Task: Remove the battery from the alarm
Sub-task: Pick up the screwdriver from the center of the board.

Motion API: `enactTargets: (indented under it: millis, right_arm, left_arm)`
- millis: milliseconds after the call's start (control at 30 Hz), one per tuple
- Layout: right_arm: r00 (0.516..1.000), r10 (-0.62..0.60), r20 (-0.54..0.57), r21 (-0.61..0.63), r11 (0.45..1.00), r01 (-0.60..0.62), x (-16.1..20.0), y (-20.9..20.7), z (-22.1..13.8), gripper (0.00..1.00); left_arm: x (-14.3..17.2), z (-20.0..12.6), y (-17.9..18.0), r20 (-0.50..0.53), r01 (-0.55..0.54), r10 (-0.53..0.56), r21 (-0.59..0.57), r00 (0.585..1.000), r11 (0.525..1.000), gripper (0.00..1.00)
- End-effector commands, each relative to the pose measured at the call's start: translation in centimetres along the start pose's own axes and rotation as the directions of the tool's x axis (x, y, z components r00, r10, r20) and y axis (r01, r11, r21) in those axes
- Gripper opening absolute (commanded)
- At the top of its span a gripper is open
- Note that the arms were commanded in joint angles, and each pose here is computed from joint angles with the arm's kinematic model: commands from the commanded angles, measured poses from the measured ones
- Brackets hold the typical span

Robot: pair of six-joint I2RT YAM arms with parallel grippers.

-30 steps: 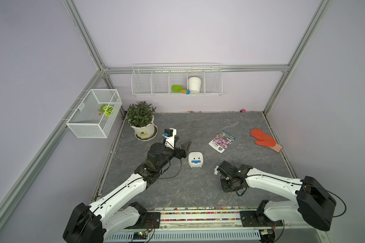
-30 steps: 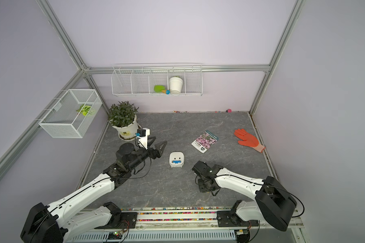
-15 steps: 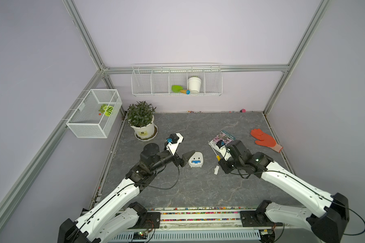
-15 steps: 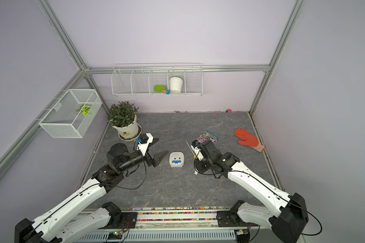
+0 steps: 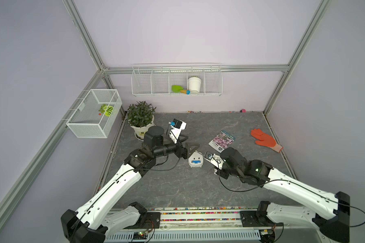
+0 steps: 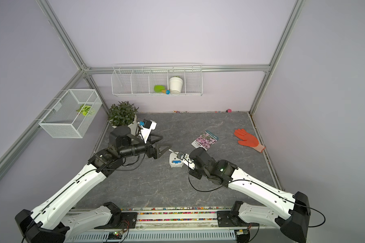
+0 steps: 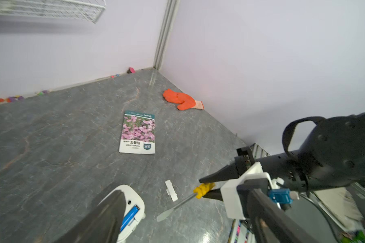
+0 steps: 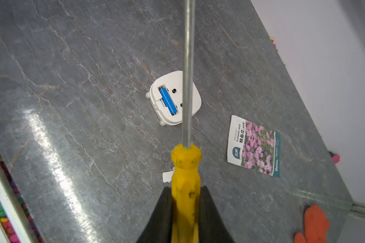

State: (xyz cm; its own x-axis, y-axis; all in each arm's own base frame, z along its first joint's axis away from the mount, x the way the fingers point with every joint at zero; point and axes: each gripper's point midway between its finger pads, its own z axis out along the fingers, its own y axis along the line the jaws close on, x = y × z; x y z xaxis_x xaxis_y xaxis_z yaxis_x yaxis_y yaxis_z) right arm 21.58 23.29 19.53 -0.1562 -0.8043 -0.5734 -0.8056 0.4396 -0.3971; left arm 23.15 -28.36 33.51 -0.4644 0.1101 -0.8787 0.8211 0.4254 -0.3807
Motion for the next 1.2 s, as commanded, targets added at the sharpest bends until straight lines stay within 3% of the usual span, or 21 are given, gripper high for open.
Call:
enactTargets:
  millis: [0,167,433,600,967,1067,1167]
  right_arm:
    - [0.99,-0.139,0.029,0.031,0.99,0.138,-1.4,-0.5,-0.9,0.0]
    - [0.972,-0.226,0.068,0.029,0.974,0.225,-2.1,-0.1,-1.9,0.0]
    - [0.943,-0.298,0.151,0.014,0.954,0.299,-2.9,0.7,-3.0,0.0]
    - [0.93,-0.331,0.157,0.012,0.943,0.334,-3.0,1.1,-2.8,0.0]
    - [0.922,-0.371,0.112,0.015,0.928,0.372,-3.1,1.0,-1.7,0.0]
    - [0.922,-0.371,0.11,0.022,0.928,0.371,-3.1,0.9,-1.6,0.0]
    - [0.923,-0.37,0.103,0.029,0.929,0.369,-3.0,0.8,-1.5,0.0]
  left_arm:
    - [3.4,-0.1,-1.4,-0.203,0.046,-0.024,0.101,0.979,0.994,0.94]
    - [5.8,0.6,-1.6,-0.333,0.055,0.002,0.163,0.943,0.985,0.92]
    - [7.9,2.1,-0.6,-0.429,0.063,0.029,0.199,0.903,0.978,0.82]
    - [8.4,2.7,-2.0,-0.455,0.124,0.043,0.33,0.889,0.936,0.68]
    - [9.8,3.3,-2.6,-0.563,0.26,0.016,0.406,0.826,0.876,0.2]
    - [9.9,3.3,-2.6,-0.569,0.267,0.015,0.409,0.822,0.872,0.15]
    - [10.2,3.3,-2.6,-0.575,0.275,0.012,0.409,0.818,0.87,0.16]
